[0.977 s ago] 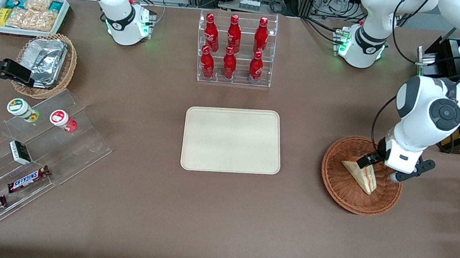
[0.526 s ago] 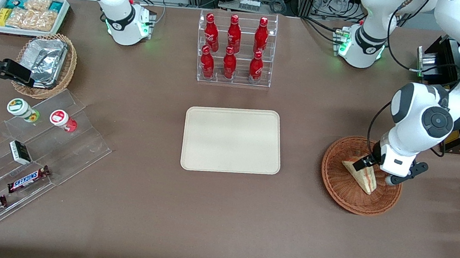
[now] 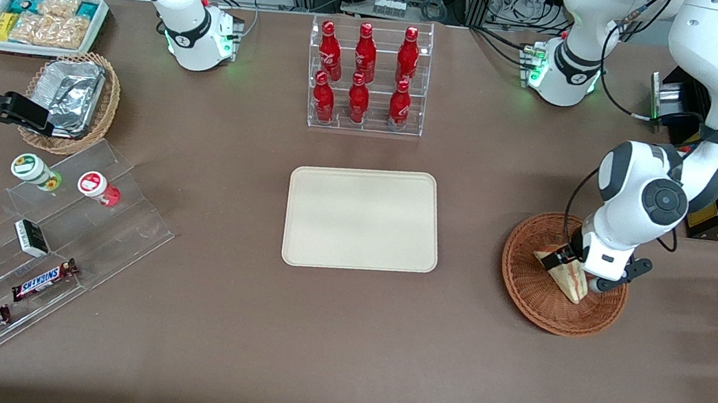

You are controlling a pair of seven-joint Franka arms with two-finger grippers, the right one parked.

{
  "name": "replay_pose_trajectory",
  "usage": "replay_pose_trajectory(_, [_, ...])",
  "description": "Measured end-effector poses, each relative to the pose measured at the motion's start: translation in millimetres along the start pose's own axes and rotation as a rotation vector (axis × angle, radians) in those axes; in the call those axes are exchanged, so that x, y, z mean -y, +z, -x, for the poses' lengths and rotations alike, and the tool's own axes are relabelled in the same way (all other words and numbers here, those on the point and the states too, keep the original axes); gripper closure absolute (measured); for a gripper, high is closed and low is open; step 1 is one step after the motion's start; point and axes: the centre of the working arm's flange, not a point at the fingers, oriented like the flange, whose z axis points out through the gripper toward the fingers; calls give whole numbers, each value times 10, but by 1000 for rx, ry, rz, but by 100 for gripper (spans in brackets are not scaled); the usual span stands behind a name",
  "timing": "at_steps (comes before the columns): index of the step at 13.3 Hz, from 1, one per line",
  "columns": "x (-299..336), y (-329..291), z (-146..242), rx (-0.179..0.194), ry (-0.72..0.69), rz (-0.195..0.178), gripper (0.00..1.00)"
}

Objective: Place sandwich from basket to tray
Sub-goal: 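Lower the left gripper and close it on the sandwich's upright edge, then lift the sandwich and carry it with the left gripper over the cream tray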

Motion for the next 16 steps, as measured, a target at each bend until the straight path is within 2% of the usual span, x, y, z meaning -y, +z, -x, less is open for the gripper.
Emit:
replay_pose_trajectory(1, [-1, 12, -1, 0, 0, 1, 9])
replay_pose_trajectory(3, [-2, 18, -2, 0, 0, 1, 35])
replay_pose_trajectory(5, [-3, 15, -4, -2, 0, 2, 55])
replay_pose_trajectory(6, [-3, 10, -6, -3, 0, 3, 61])
replay_pose_trajectory(10, [-22, -146, -38, -22, 10, 1, 74])
replay_pose_trajectory(11, [-28, -261, -50, -24, 26, -20, 75])
replay_pose_trajectory(13, [-101, -656, -76, -16, 53, -70, 85])
replay_pose_trajectory(16, [-557, -1380, 105, -4, 127, -98, 85])
